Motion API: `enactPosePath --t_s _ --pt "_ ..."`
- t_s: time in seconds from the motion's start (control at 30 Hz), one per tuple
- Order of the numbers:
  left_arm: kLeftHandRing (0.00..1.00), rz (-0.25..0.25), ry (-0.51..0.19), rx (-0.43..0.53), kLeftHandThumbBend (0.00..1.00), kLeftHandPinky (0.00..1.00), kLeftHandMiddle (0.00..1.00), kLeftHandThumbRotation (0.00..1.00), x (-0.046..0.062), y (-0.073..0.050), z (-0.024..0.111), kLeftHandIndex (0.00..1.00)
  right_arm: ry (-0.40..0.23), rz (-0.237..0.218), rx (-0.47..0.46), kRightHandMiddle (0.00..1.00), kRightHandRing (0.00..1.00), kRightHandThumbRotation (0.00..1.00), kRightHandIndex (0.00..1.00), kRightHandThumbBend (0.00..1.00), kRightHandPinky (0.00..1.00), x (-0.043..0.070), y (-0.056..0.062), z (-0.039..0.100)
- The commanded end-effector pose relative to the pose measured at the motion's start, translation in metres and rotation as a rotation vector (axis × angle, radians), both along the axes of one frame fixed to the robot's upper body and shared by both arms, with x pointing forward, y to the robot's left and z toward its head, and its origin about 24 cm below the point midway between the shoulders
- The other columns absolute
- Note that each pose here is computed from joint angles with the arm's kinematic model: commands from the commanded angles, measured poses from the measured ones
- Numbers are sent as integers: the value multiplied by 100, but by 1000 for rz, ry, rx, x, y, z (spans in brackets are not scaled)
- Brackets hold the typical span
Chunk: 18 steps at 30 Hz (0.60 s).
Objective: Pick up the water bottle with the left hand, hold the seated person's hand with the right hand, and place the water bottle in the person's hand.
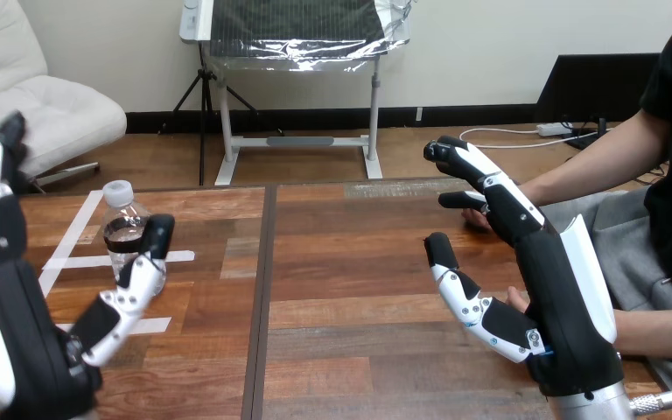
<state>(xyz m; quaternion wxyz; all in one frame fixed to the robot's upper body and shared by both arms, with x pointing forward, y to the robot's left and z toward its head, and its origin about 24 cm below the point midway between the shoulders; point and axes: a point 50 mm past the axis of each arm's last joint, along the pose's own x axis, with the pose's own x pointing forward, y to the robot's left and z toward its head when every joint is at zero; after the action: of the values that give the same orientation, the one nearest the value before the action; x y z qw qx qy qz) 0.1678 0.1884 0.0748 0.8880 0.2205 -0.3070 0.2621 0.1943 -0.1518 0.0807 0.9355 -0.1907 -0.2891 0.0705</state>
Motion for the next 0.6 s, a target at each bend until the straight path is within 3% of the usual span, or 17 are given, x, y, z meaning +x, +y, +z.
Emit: enactPosePath --t_s 0.0,0.17,0.27,0.57 --pt "93 36 -27 76 75 92 93 39 17 10 12 92 -55 13 20 91 86 0 84 16 73 9 5 9" --pt "95 94 10 136 77 94 94 41 26 20 11 93 -54 9 18 91 86 0 84 16 74 10 5 9" --pt "98 141 95 153 80 97 97 44 44 36 7 97 -53 5 20 92 87 0 84 16 76 9 5 9" --pt "100 153 192 134 83 98 100 47 67 51 2 100 -55 11 26 91 87 0 85 16 75 9 6 9"
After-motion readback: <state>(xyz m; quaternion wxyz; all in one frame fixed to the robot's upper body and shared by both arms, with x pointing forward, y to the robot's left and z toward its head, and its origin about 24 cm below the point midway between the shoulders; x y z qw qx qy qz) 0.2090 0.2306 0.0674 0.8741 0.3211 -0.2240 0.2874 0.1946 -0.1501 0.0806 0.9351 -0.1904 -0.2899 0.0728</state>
